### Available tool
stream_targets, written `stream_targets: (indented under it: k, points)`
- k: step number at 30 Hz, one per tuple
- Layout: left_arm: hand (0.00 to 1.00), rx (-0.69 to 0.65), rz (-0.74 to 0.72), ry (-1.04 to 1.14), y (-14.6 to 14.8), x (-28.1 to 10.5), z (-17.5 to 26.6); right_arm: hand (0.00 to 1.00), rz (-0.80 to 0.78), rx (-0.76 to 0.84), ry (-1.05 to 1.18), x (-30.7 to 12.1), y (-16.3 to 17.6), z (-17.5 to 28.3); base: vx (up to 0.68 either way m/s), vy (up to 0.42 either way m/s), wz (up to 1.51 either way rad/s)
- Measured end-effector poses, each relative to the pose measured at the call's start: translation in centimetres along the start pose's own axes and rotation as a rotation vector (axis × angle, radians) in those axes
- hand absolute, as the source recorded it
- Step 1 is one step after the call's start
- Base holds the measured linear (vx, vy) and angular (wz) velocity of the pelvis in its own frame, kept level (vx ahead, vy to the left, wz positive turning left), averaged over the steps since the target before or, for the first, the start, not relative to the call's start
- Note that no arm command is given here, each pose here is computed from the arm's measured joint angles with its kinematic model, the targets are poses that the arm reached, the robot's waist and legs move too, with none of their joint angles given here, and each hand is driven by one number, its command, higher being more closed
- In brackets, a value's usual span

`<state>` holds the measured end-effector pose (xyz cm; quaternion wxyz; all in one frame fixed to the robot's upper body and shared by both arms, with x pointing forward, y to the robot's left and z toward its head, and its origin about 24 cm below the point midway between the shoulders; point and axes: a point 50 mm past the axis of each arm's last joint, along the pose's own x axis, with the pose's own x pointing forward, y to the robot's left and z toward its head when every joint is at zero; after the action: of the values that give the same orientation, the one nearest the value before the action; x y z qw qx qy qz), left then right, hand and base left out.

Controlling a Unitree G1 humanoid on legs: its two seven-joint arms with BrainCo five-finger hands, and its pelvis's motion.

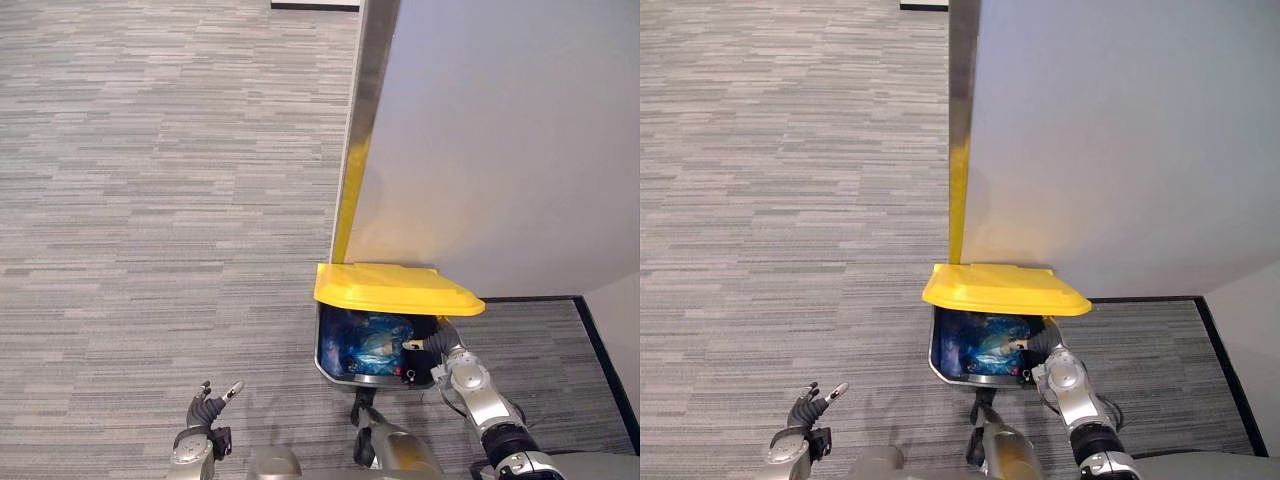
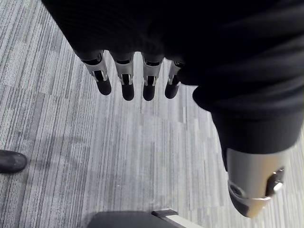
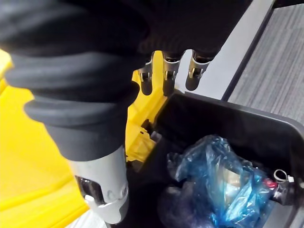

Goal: Gather rubbish on tea table into small bin, then transfer packed bag to large trash can.

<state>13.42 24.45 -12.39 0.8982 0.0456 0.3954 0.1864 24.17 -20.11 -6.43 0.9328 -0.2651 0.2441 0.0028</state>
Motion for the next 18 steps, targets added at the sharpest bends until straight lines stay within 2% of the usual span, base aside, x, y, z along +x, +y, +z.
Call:
stream_targets:
  k: [5, 9, 18]
  points:
    - [0.00, -0.028, 0.022, -0.028, 0.4, 0.6, 1.2, 0.00, -0.012, 0.061, 0.035, -0.6, 0.1, -1.1, -0.15, 0.043, -0.25]
    - [0.00, -0.043, 0.079, -0.014, 2.3, 0.5, 0.8, 0.00, -0.040, 0.197, 0.172, -2.0, 0.7, -4.7, -0.10, -0.083, -0.02]
    - [0.00, -0.109, 0.066, 0.022, 1.4, 0.3, 0.0, 0.00, -0.113, 0.300, 0.355, -3.2, -0.3, -8.7, -0.11, -0.062, -0.25]
